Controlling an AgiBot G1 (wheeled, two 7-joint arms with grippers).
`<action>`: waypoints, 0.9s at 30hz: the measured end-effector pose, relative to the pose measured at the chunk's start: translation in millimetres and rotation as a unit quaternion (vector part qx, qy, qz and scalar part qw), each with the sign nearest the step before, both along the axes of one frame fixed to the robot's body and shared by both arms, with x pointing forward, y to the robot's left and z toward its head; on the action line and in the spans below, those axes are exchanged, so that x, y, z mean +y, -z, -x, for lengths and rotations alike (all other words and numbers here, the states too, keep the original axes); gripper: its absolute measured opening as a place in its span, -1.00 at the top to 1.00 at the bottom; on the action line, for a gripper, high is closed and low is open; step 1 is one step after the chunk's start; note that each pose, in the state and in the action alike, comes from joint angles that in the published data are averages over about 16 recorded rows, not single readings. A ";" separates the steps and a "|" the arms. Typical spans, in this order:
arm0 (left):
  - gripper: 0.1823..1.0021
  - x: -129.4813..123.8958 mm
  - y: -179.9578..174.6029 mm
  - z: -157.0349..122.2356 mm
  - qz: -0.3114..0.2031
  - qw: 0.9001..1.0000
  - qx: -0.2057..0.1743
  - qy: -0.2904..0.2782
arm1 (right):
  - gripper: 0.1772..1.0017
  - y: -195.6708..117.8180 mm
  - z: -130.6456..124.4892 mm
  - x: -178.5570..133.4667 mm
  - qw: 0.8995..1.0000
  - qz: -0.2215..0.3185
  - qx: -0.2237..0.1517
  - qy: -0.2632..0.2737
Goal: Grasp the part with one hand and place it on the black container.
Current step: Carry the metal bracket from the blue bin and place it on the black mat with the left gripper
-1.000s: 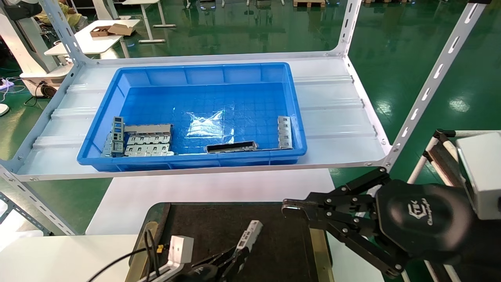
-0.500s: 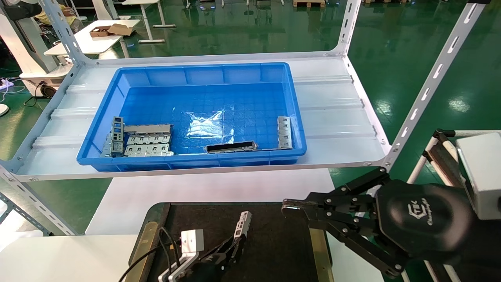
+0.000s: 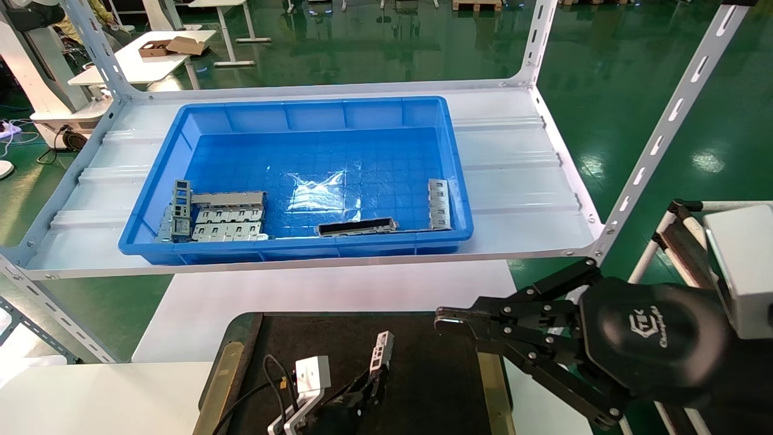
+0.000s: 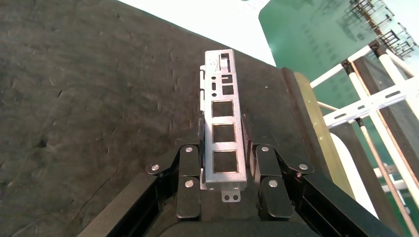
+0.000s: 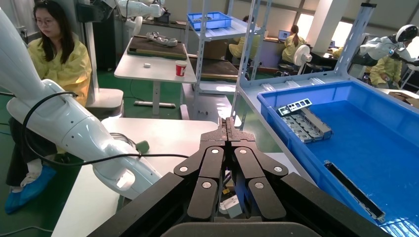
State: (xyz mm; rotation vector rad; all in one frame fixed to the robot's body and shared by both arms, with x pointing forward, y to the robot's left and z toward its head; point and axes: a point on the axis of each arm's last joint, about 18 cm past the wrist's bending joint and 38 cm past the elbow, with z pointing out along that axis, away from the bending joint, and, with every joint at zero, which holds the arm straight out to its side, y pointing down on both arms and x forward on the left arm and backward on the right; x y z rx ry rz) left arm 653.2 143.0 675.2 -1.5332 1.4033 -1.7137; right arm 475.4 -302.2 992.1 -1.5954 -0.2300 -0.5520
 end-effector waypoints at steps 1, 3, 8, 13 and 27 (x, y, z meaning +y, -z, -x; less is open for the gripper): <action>0.64 -0.5 1.0 -0.4 0.000 1.000 0.001 -0.002 | 0.97 0.0 0.0 0.0 1.000 0.000 0.000 0.000; 0.64 -1.2 2.9 -1.2 0.000 1.000 0.004 -0.005 | 0.97 0.0 0.0 0.0 1.000 0.000 0.000 0.000; 0.64 -1.9 7.1 -2.3 0.001 1.000 0.010 -0.014 | 0.97 0.0 0.0 0.0 1.000 0.000 0.000 0.000; 0.65 -1.7 9.3 -3.1 0.003 1.000 0.013 -0.020 | 0.97 0.0 0.0 0.0 1.000 0.000 0.000 0.000; 0.58 -2.6 8.8 -5.0 0.006 1.000 0.014 -0.022 | 0.91 0.0 0.0 0.0 1.000 0.000 0.000 0.000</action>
